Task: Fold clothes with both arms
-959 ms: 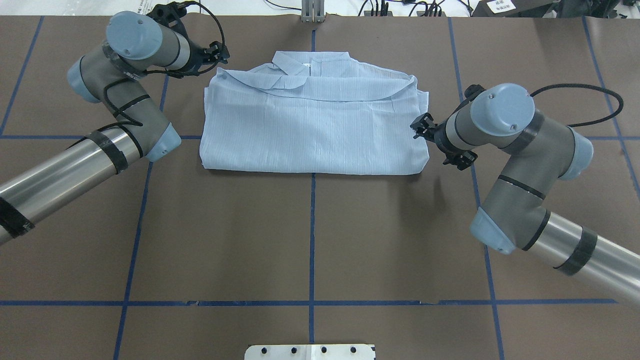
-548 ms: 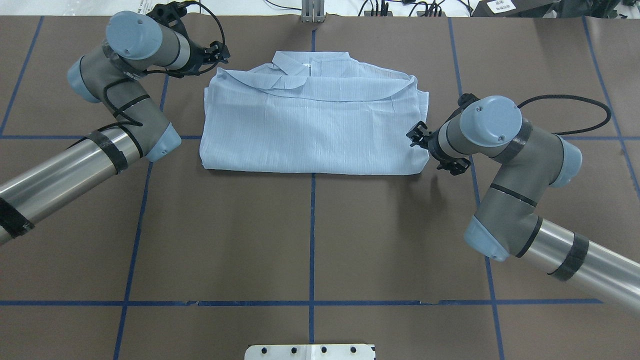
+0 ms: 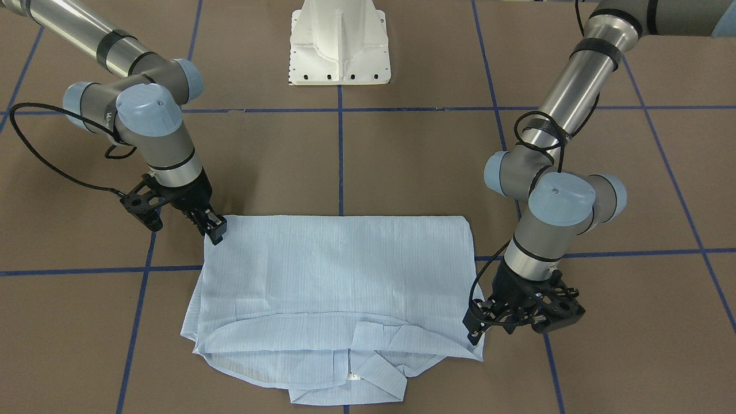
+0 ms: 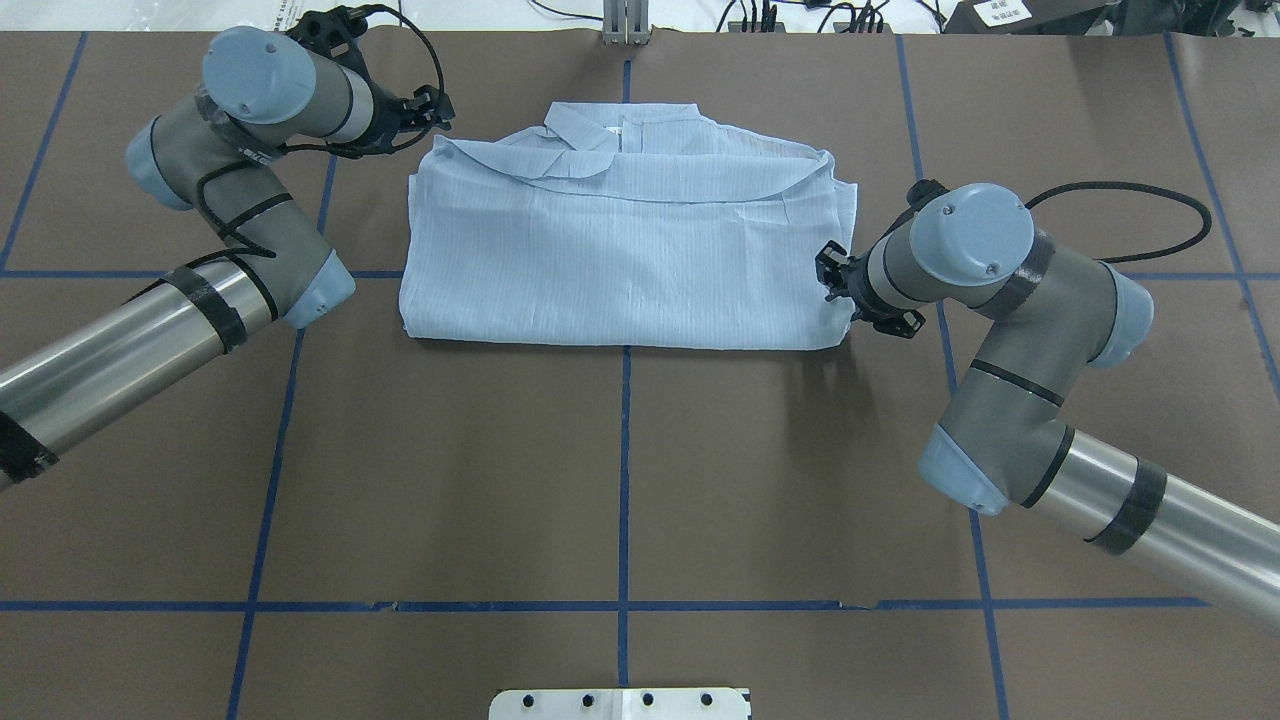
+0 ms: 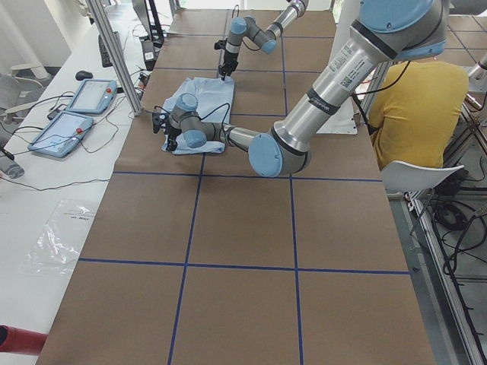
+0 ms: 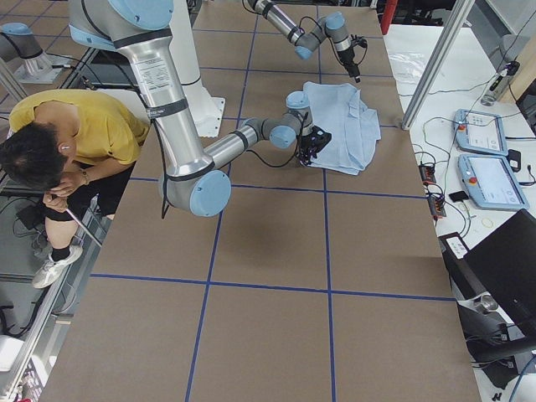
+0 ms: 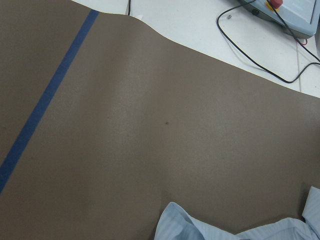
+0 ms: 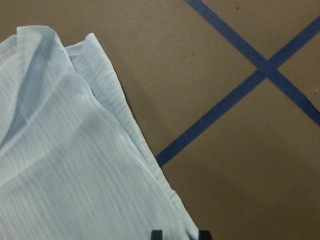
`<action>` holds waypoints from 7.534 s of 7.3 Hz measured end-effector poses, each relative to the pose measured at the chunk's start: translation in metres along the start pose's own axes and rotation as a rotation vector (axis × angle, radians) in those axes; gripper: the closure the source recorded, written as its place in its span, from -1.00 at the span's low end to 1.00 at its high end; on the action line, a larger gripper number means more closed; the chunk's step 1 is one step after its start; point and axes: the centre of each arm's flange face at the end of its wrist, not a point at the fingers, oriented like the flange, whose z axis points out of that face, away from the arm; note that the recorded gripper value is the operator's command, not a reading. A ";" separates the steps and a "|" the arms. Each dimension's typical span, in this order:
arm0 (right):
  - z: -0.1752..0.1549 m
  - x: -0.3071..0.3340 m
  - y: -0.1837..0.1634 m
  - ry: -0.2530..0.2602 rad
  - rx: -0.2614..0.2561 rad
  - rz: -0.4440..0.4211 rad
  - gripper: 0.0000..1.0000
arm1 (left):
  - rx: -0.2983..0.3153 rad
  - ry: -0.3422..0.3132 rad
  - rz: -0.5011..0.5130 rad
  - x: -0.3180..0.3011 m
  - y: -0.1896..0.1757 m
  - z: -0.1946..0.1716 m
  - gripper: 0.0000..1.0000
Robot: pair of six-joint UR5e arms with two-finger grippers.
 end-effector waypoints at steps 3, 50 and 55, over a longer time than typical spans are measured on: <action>-0.030 0.007 0.010 -0.025 -0.090 -0.007 1.00 | -0.022 0.051 0.016 -0.020 0.022 -0.035 -0.73; -0.023 0.019 0.174 0.313 -0.129 -1.209 -1.00 | -0.258 0.189 -0.068 0.087 0.110 -0.201 -1.00; -0.056 0.089 0.130 0.330 -0.120 -1.000 -1.00 | -0.262 0.177 -0.076 0.094 0.115 -0.220 -1.00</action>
